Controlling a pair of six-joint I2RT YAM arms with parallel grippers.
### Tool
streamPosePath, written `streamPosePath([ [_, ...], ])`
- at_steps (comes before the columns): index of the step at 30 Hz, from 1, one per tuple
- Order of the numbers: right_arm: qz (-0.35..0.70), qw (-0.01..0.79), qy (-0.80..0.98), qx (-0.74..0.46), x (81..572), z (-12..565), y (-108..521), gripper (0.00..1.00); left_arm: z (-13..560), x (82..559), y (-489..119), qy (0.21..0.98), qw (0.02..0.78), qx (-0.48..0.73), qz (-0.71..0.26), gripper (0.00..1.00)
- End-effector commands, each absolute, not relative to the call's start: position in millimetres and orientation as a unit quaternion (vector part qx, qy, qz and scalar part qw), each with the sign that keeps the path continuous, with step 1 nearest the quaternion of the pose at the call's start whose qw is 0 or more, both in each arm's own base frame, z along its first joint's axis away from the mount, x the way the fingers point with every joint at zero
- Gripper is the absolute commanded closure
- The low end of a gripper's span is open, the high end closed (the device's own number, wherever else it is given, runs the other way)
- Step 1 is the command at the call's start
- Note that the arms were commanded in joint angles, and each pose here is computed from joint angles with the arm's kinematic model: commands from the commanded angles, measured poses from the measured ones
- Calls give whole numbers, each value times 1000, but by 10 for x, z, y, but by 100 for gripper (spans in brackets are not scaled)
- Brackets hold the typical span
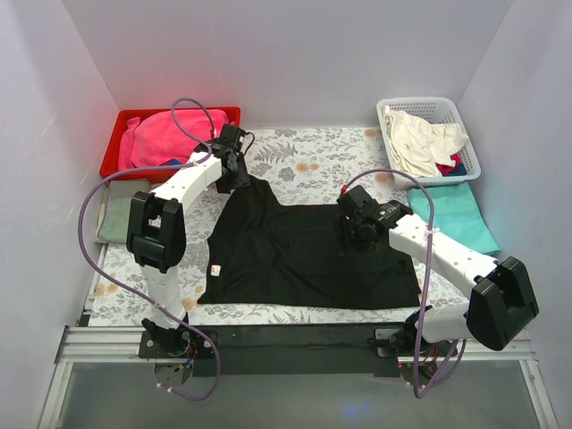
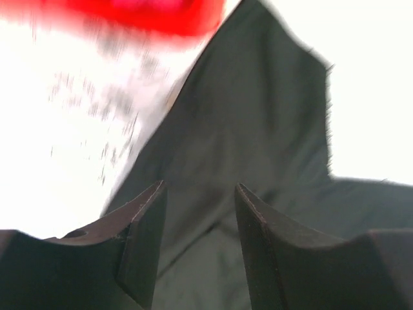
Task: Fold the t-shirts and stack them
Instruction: Grap the side of the flattened tshirt furthest away from the robot with both arms
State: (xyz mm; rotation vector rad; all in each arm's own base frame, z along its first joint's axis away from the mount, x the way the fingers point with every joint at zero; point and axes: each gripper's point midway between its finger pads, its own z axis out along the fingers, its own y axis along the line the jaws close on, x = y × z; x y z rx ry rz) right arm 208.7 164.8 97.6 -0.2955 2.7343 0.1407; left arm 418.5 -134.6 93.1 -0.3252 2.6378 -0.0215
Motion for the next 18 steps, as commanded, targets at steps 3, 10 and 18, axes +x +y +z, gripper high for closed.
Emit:
streamPosePath([
  [3, 74, 218, 967, -106, 2212, 974, 1757, 37, 1394, 4767, -1518, 933, 355, -43, -30, 57],
  [10, 74, 225, 965, -116, 2283, 977, 1793, 38, 1326, 5129, -1723, 922, 383, 35, -47, 59],
  [18, 83, 224, 964, -117, 2304, 966, 1835, 39, 1004, 5413, -1736, 928, 370, 34, -20, 59],
])
